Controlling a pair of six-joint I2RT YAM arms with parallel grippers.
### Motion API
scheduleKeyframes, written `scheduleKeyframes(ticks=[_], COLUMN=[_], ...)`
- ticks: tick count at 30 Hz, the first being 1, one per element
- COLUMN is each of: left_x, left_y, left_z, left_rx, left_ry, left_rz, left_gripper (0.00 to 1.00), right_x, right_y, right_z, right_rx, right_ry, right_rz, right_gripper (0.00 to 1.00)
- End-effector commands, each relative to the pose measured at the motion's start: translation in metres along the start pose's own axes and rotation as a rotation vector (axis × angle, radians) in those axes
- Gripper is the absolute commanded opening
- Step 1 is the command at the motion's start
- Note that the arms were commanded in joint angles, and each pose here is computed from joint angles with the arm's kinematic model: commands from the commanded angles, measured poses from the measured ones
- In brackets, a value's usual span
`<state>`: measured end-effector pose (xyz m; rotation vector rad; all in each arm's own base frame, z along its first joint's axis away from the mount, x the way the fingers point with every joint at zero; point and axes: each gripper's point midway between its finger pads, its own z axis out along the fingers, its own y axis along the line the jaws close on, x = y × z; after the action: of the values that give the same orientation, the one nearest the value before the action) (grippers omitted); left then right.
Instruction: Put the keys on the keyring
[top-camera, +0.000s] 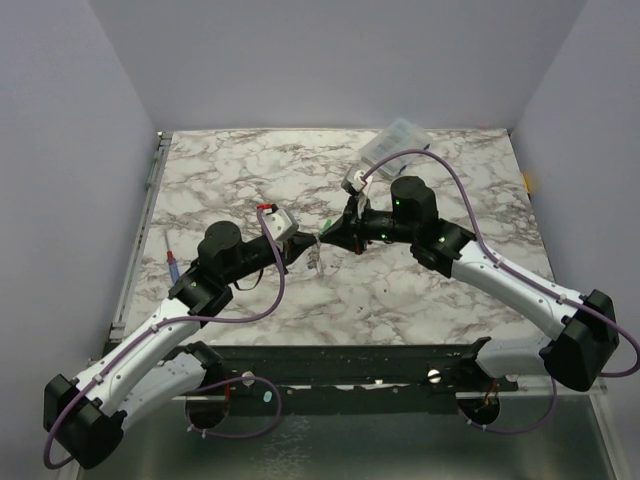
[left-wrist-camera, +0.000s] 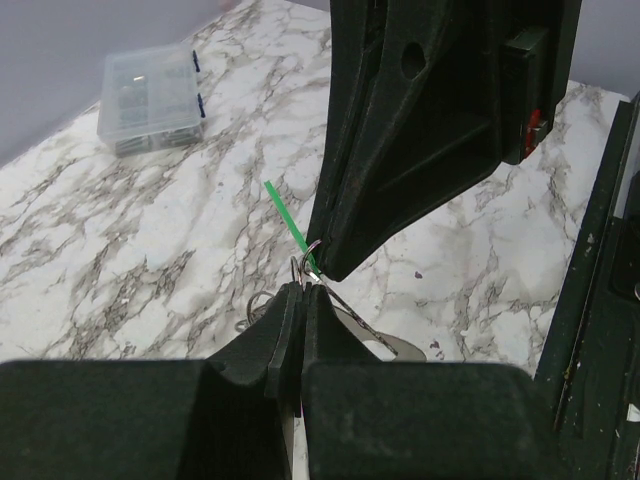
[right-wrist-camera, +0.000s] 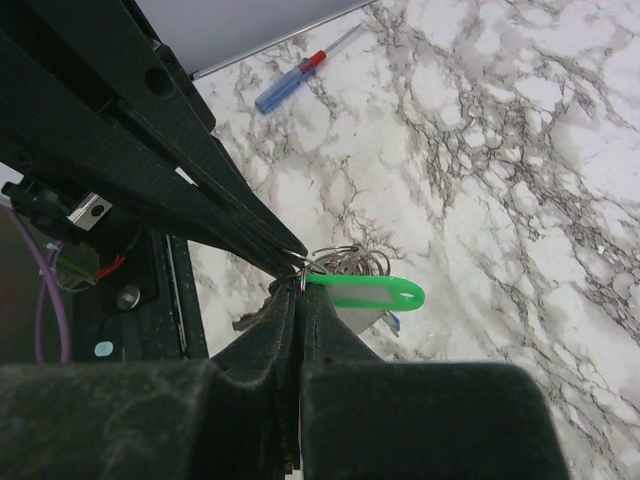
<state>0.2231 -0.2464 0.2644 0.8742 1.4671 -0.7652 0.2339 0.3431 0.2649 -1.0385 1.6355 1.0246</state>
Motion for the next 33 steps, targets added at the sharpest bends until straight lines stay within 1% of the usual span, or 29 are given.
scheduleKeyframes(ticks=[1,20,33], left_x=[-0.019,-0.019,-0.020], left_y=[-0.008,-0.011,-0.014], left_z=[-0.002,-0.002,-0.003], left_rx=[0.034,0.054,0.065], left_ry=[-0.068,-0.068,-0.073], left_rz=[0.040,0.042,0.052], left_gripper=[0.00,0.00,0.00], right_x=[0.010,-0.015,-0.025], right_y=[0.000,0.006,0.012], right_z=[0.001,-0.003,-0.007], right_rx=[0.008,-0.005,-0.022], right_ry=[0.026,-0.017,-0.021], right_rz=[0.036,0.030,0.060], right_gripper=[0.01,0.00,0.01])
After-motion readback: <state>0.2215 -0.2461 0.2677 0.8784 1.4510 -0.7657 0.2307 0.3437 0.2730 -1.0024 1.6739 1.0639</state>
